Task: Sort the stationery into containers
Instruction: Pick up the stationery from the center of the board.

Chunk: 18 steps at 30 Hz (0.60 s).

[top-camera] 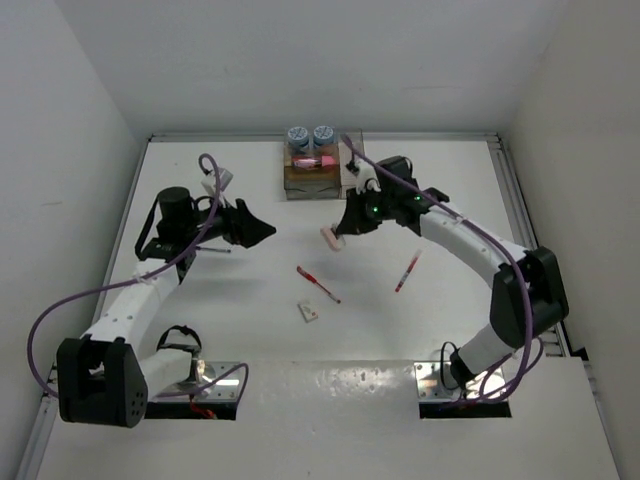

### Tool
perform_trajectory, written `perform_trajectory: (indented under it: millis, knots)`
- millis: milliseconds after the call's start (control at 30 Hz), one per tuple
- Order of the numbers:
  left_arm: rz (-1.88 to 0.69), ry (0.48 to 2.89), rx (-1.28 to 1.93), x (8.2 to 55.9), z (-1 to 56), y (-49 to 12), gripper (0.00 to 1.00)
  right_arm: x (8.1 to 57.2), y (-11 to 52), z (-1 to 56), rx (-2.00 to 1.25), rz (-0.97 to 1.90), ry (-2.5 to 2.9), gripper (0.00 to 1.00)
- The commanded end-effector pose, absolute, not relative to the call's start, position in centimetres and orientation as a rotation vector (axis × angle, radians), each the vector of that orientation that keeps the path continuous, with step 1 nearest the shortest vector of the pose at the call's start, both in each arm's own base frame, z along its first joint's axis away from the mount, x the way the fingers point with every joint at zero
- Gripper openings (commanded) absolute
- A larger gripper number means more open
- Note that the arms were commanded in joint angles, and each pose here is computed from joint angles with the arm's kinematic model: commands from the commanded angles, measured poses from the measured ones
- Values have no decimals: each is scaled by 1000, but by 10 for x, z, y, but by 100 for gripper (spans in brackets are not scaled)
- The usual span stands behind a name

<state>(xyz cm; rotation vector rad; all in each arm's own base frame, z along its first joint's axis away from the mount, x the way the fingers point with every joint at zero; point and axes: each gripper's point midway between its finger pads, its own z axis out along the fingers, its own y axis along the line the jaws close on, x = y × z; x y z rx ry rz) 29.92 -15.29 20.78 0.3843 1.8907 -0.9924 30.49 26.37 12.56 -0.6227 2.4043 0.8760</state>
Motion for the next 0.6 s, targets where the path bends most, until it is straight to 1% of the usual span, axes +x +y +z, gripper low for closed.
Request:
perform_trajectory:
  millis: [0, 100, 133, 167, 233, 267, 400, 567]
  knots:
    - [-1021, 1779, 423, 310, 253, -171, 87, 345, 283, 202, -425, 946, 2171, 0]
    - [-1046, 1769, 453, 315, 265, -187, 87, 363, 290, 222, -314, 952, 2108, 0]
    - [-1068, 1797, 451, 320, 257, -193, 87, 371, 288, 225, -272, 922, 2090, 0]
    - [-1087, 1777, 473, 322, 266, -200, 87, 375, 290, 231, -249, 921, 2065, 0]
    - [-1140, 1798, 461, 327, 263, -211, 87, 381, 292, 234, -214, 908, 2058, 0]
    - [-1155, 1777, 477, 328, 270, -218, 87, 382, 293, 235, -193, 917, 2060, 0]
    - [-1206, 1785, 479, 336, 267, -236, 87, 385, 297, 241, -169, 944, 2050, 0]
    - [-1185, 1774, 508, 345, 272, -252, 87, 384, 298, 244, -138, 981, 2053, 0]
